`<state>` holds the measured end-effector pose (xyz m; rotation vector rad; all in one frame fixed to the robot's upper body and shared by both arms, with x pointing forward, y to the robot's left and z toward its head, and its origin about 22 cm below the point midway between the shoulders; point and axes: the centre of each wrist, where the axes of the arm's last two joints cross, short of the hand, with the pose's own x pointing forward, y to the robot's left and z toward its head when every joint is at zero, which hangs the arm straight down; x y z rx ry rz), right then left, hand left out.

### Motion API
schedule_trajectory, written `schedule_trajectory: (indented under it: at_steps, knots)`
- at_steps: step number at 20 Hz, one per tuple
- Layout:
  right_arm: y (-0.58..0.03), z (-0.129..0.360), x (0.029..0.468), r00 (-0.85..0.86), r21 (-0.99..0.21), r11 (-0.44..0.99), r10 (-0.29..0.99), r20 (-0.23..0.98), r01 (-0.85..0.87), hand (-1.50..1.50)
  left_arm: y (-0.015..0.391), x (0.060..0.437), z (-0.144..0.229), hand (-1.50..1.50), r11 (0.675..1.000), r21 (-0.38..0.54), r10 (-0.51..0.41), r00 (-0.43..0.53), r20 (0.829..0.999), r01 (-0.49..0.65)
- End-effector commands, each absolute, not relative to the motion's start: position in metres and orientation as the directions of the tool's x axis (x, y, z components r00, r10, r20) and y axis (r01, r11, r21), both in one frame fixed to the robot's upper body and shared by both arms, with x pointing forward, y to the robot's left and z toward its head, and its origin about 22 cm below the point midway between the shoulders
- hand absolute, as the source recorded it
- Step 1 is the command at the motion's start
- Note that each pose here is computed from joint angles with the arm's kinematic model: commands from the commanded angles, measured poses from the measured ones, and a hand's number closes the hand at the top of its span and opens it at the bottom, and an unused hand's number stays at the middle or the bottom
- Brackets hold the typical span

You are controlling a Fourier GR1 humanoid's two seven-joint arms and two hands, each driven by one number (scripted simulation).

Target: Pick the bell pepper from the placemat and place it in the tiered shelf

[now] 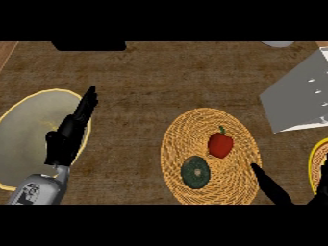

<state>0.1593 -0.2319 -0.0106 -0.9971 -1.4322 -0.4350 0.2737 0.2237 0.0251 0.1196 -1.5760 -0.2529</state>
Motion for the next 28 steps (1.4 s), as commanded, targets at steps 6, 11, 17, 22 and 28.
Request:
schedule_trajectory:
  at_steps: [6,11,17,22,28]
  knots:
    - [-0.236,0.034,0.165,0.376,-0.537,0.595,0.383,0.844,0.599,-1.5,0.218,0.283,0.027,0.0,0.965,0.235,-0.234,-0.026,0.972,0.118]
    - [-0.219,0.049,0.169,0.558,-0.69,0.623,0.446,0.7,0.367,-1.5,0.219,0.279,0.021,0.0,0.963,0.243,-0.241,-0.037,0.97,0.115]
    - [-0.197,0.088,0.194,0.702,-0.822,0.531,0.504,0.503,0.207,-1.5,0.22,0.28,0.014,0.0,0.966,0.235,-0.235,-0.018,0.972,0.111]
    - [-0.154,0.121,0.214,0.712,-0.829,0.532,0.514,0.478,0.172,-1.5,0.223,0.279,0.008,0.0,0.965,0.234,-0.234,-0.013,0.972,0.12]
    - [-0.123,0.129,0.227,0.703,-0.835,0.521,0.528,0.477,0.176,-1.5,0.229,0.282,0.009,0.0,0.968,0.226,-0.225,-0.025,0.974,0.111]
